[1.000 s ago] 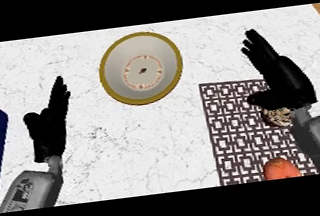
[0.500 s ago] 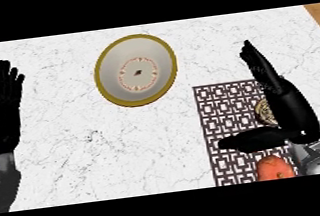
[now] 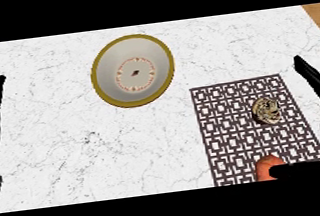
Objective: Pick the cupcake from the placemat and place it in the bowl
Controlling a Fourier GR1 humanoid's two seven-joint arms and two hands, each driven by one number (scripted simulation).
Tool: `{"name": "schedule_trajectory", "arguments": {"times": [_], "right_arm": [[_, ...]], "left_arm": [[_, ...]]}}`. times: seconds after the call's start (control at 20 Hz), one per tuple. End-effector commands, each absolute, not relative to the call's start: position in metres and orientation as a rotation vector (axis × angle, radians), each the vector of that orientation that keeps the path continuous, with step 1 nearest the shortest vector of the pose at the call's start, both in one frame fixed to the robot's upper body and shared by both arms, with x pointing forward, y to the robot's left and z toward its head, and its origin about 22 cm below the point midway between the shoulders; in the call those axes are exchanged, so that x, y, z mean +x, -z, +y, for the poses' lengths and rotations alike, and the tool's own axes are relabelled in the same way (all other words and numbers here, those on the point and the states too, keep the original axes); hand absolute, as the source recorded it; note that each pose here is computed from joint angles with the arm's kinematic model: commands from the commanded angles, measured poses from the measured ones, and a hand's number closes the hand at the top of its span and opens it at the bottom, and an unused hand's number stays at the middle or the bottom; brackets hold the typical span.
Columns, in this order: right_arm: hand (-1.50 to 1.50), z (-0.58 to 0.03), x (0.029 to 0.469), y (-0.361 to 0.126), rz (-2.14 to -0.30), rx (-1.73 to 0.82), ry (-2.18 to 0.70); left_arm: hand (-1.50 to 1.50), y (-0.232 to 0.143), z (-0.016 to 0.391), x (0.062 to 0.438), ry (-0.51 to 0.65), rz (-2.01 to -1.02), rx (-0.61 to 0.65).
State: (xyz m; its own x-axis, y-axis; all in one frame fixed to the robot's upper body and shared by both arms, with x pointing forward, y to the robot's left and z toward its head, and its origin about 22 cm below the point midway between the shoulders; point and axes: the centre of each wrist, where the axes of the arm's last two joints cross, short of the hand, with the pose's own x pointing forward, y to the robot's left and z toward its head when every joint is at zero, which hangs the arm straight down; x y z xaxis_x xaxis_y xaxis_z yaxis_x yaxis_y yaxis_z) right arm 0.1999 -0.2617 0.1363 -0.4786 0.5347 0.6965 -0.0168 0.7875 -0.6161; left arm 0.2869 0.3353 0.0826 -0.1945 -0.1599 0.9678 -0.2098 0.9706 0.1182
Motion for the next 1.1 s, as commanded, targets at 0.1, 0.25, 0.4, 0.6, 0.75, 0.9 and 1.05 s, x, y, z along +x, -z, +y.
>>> {"name": "schedule_trajectory", "arguments": {"times": [0.1, 0.25, 0.4, 0.6, 0.75, 0.9, 1.05], "right_arm": [[-1.5, -0.292, 0.187, -0.195, -1.687, -0.588, -0.973], [-1.5, -0.291, 0.182, -0.205, -1.506, -0.591, -1.123], [-1.5, -0.304, 0.183, -0.227, -1.417, -0.555, -1.198], [-1.5, -0.297, 0.178, -0.22, -1.282, -0.54, -1.323], [-1.5, -0.311, 0.195, -0.229, -1.251, -0.537, -1.301], [-1.5, -0.313, 0.201, -0.228, -1.241, -0.564, -1.293], [-1.5, -0.311, 0.204, -0.196, -1.227, -0.542, -1.275]], "left_arm": [[0.0, -0.077, 0.338, 0.287, -0.055, -1.767, 0.276], [0.0, -0.075, 0.339, 0.292, -0.042, -1.767, 0.273], [0.0, -0.072, 0.338, 0.281, -0.058, -1.779, 0.279], [0.0, -0.089, 0.327, 0.292, -0.035, -1.766, 0.232], [0.0, -0.073, 0.339, 0.299, -0.036, -1.768, 0.236], [0.0, -0.099, 0.334, 0.285, -0.035, -1.806, 0.253], [0.0, -0.078, 0.334, 0.282, -0.035, -1.787, 0.233]]}}
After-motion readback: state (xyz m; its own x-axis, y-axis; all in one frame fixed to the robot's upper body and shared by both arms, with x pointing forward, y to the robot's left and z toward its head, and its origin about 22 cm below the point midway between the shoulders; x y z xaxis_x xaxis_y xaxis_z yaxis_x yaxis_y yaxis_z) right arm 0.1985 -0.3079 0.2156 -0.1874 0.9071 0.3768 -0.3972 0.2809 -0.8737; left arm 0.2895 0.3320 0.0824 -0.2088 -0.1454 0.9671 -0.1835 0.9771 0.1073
